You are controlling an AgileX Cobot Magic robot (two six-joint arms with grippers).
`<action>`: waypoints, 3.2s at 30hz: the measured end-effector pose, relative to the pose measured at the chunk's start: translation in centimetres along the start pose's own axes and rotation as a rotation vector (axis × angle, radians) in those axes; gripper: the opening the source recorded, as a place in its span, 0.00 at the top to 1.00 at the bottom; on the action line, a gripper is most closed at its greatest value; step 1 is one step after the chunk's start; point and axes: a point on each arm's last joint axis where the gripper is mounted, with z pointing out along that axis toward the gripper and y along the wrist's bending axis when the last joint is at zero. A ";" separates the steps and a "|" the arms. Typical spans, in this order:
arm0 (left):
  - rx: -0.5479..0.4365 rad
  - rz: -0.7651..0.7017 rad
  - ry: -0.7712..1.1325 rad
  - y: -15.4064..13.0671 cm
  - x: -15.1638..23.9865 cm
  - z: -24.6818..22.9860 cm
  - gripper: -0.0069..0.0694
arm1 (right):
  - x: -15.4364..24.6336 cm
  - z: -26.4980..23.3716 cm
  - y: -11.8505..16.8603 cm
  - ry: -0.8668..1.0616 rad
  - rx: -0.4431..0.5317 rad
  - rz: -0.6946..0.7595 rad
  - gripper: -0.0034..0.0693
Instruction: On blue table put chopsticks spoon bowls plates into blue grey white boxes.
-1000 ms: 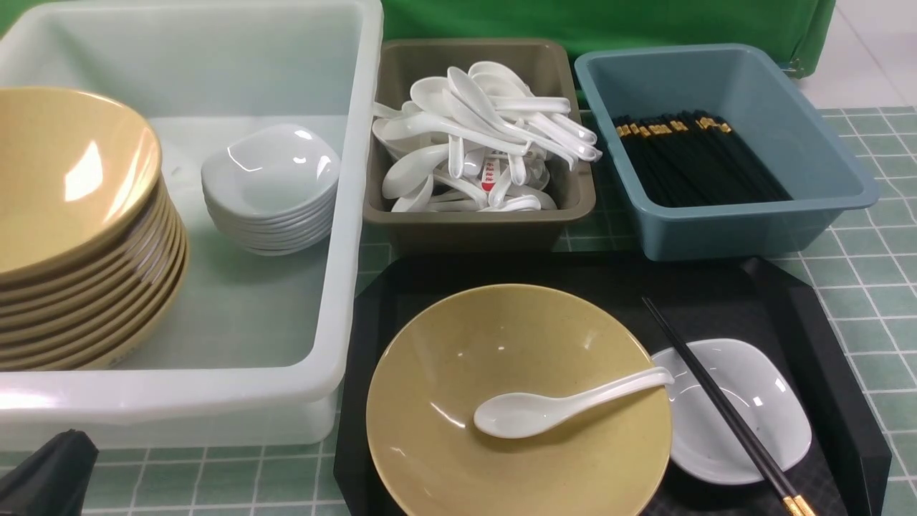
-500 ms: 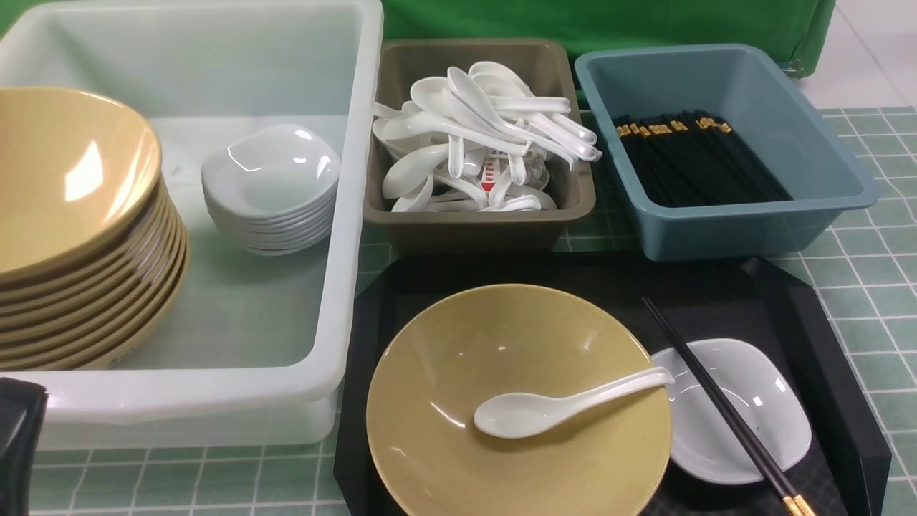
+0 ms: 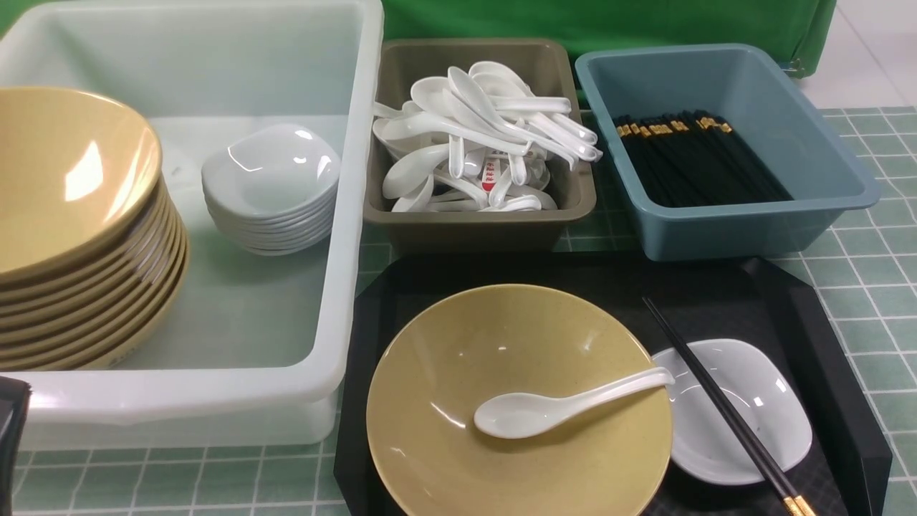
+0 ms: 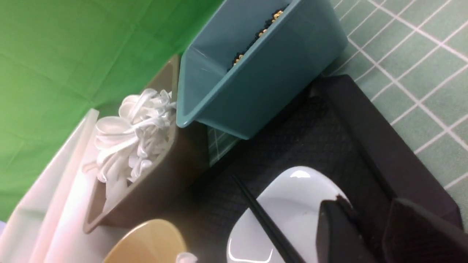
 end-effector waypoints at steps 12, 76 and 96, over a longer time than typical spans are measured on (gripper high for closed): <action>0.066 0.669 0.342 -9.5 -1.6 1.4 0.93 | -6.7 -1.6 9.1 0.172 -0.033 -0.579 0.90; 0.451 1.292 0.912 -23.1 15.5 24.3 0.93 | -12.7 24.5 20.9 0.561 0.214 -0.986 0.73; 0.232 1.297 1.098 -21.4 8.0 23.0 0.93 | -11.5 38.4 17.4 0.848 0.293 -0.983 0.26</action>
